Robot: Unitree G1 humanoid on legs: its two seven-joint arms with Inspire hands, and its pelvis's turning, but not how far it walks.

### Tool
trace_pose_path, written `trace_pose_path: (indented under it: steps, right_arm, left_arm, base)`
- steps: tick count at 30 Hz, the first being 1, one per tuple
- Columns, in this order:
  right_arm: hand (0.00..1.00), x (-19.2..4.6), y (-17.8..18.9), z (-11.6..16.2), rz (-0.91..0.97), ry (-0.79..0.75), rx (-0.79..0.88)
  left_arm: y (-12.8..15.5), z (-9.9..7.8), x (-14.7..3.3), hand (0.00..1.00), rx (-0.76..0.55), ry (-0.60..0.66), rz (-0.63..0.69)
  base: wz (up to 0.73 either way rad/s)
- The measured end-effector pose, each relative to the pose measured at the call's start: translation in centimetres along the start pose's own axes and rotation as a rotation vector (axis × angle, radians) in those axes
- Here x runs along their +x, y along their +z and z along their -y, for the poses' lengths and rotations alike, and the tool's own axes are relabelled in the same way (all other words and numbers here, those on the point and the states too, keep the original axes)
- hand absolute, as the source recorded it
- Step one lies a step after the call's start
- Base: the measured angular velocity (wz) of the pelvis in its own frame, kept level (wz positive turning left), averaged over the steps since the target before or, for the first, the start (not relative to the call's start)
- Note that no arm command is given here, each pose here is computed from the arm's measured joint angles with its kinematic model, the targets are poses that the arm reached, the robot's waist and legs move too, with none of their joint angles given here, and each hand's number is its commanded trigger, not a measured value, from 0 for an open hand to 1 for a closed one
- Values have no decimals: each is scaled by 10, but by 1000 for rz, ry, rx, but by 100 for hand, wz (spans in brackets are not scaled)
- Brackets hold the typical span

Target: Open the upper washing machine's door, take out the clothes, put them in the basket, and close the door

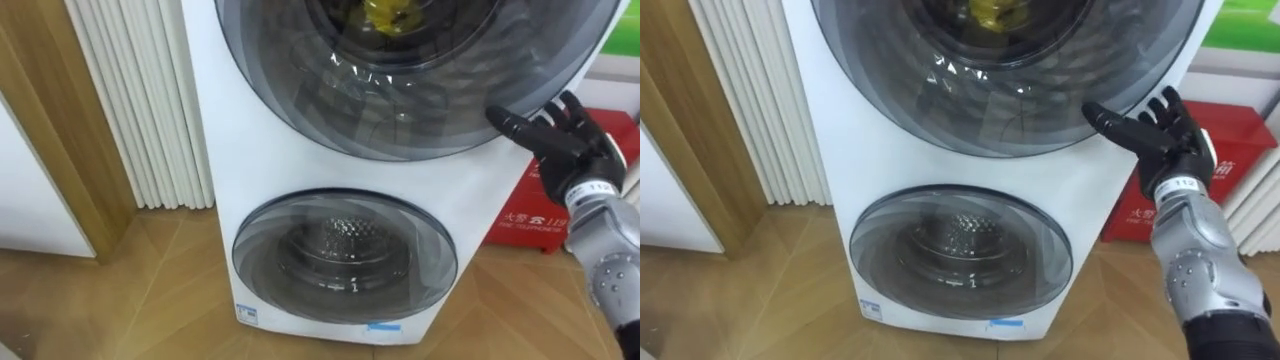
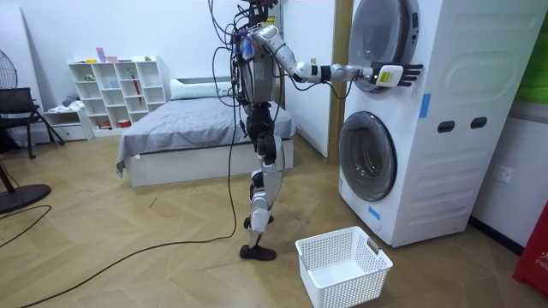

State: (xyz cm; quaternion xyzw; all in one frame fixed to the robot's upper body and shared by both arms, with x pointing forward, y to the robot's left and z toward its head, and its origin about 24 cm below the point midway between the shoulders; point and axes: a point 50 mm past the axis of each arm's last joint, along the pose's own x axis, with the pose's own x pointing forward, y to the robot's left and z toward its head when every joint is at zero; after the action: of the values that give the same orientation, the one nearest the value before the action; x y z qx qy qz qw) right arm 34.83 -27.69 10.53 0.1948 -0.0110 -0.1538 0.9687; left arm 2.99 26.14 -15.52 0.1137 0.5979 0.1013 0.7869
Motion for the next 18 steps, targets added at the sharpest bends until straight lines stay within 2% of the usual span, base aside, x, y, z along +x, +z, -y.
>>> trace_pose_path:
  steps: [11, 18]
  right_arm:
    - [0, 5, 10, -8, 6, 27, -32]
    - [0, 4, 15, -15, 4, 34, -57]
  left_arm:
    - [3, 0, 0, 0, 2, -3, 6]
    - [4, -1, 0, 0, 52, 3, 4]
  base:
    - [0]
    - [0]
